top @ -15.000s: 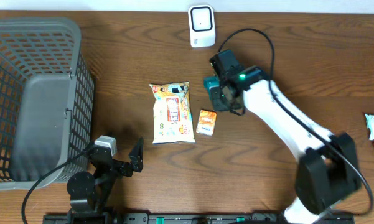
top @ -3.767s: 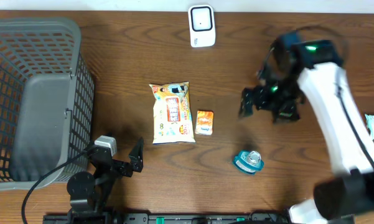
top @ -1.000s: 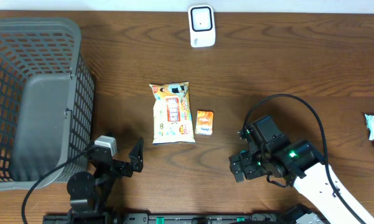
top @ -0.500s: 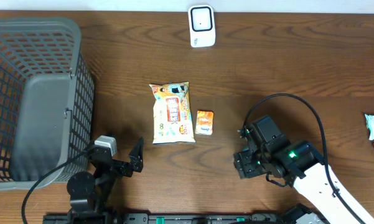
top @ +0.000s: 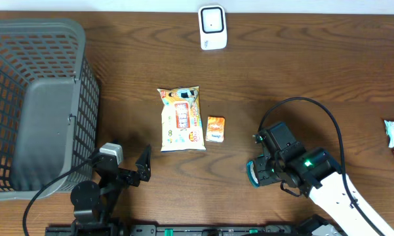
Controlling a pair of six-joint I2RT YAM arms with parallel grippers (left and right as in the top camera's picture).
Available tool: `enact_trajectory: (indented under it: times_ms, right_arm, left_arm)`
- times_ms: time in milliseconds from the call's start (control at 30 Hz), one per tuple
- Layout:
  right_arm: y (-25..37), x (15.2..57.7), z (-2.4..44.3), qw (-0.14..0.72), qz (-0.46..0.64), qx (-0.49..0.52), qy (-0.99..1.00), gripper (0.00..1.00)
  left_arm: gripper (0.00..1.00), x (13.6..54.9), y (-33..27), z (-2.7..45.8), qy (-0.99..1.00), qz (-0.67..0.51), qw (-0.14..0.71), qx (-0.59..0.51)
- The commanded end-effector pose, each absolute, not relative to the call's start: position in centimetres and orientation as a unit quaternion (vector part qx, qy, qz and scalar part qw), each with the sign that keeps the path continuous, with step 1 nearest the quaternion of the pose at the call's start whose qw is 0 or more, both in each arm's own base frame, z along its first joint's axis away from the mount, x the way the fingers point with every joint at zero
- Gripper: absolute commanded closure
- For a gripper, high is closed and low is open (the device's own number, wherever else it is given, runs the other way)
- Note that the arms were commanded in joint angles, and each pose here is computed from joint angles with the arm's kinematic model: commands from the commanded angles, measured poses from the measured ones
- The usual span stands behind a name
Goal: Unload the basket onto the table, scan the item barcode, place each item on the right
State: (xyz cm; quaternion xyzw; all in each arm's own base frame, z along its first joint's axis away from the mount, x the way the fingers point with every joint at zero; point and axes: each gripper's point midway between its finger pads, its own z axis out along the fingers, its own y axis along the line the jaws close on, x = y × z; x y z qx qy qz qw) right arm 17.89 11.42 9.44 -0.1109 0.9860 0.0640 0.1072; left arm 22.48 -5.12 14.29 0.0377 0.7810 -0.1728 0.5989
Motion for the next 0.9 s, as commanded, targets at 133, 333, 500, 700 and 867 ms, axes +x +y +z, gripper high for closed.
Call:
enact_trajectory:
  times_ms: [133,333,500,700,867]
  right_arm:
    - [11.6,19.2,9.6,0.138,0.059,-0.102,0.983,0.85]
    - [13.4,20.1,10.2,0.157,0.101,-0.109,0.976,0.94]
    - [15.6,20.7,11.1,0.175,0.156,-0.138,0.962,0.95]
    - [20.5,21.2,14.8,0.197,0.321,-0.198,0.905,0.95]
    - [21.0,22.4,17.9,0.224,0.413,-0.204,0.859,0.96]
  left_arm:
    - [0.02,22.5,-5.0,13.1,0.79,-0.173,0.587,0.03]
    - [0.02,22.5,-5.0,13.1,0.79,-0.173,0.587,0.03]
    - [0.02,22.5,-5.0,13.1,0.79,-0.173,0.587,0.03]
    - [0.02,22.5,-5.0,13.1,0.79,-0.173,0.587,0.03]
    - [0.02,22.5,-5.0,13.1,0.79,-0.173,0.587,0.03]
